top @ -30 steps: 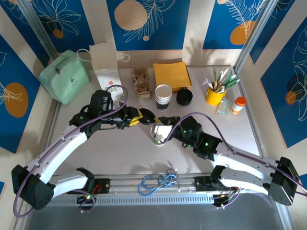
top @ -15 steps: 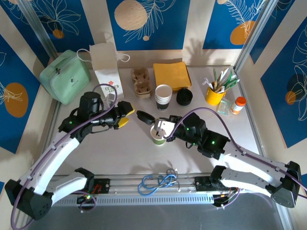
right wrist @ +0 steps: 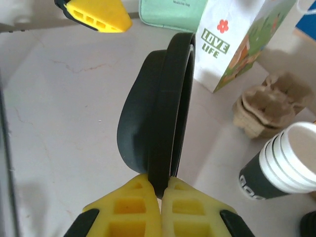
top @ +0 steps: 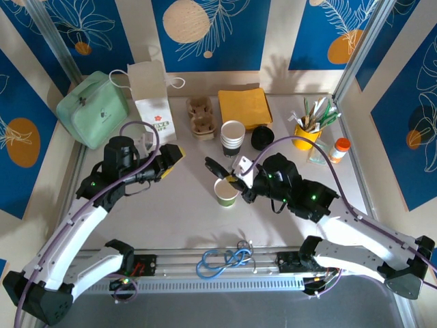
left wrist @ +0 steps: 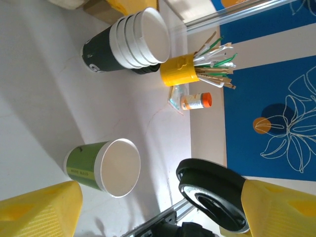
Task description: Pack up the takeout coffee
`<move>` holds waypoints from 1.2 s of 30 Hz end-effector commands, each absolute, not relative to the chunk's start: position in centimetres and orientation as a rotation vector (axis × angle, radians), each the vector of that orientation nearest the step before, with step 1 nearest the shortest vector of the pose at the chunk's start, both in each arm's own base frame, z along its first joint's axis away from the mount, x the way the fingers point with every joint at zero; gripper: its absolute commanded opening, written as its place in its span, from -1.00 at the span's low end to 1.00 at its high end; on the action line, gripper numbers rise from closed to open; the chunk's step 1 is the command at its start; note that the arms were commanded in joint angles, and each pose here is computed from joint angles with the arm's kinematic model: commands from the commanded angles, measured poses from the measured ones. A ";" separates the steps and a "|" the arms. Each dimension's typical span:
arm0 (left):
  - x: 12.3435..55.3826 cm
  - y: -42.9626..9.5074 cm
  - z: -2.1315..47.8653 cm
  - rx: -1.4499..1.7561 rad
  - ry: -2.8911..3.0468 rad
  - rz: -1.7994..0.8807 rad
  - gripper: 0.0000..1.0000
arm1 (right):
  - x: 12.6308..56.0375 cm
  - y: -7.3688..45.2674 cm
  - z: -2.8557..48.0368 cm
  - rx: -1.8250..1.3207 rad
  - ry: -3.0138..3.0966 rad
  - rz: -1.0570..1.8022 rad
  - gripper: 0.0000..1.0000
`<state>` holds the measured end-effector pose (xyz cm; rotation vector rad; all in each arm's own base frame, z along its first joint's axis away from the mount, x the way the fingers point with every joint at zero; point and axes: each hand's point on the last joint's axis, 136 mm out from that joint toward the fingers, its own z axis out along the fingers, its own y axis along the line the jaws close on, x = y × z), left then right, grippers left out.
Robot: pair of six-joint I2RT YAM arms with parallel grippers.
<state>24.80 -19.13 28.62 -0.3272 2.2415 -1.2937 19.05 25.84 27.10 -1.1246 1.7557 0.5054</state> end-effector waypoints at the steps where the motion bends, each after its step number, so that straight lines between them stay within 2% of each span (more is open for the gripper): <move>1: 25.5 -19.4 30.2 -0.218 2.145 -1.307 0.64 | 18.0 25.2 28.9 -0.961 1.891 0.705 -1.00; 7: 26.1 -19.1 30.1 -0.130 2.074 -1.230 0.49 | 17.6 24.2 29.9 -0.707 2.076 1.013 -1.00; 17: 24.6 -21.9 30.3 0.177 2.003 -1.220 0.54 | 18.0 22.3 28.9 -0.319 2.246 1.505 -1.00; 28: 24.4 -24.0 29.4 0.269 1.940 -1.275 0.56 | 17.9 21.7 24.8 -0.095 2.348 1.672 -1.00; 36: 24.8 -24.2 28.4 0.243 1.958 -1.271 0.56 | 18.9 21.5 22.4 0.029 2.415 1.689 -1.00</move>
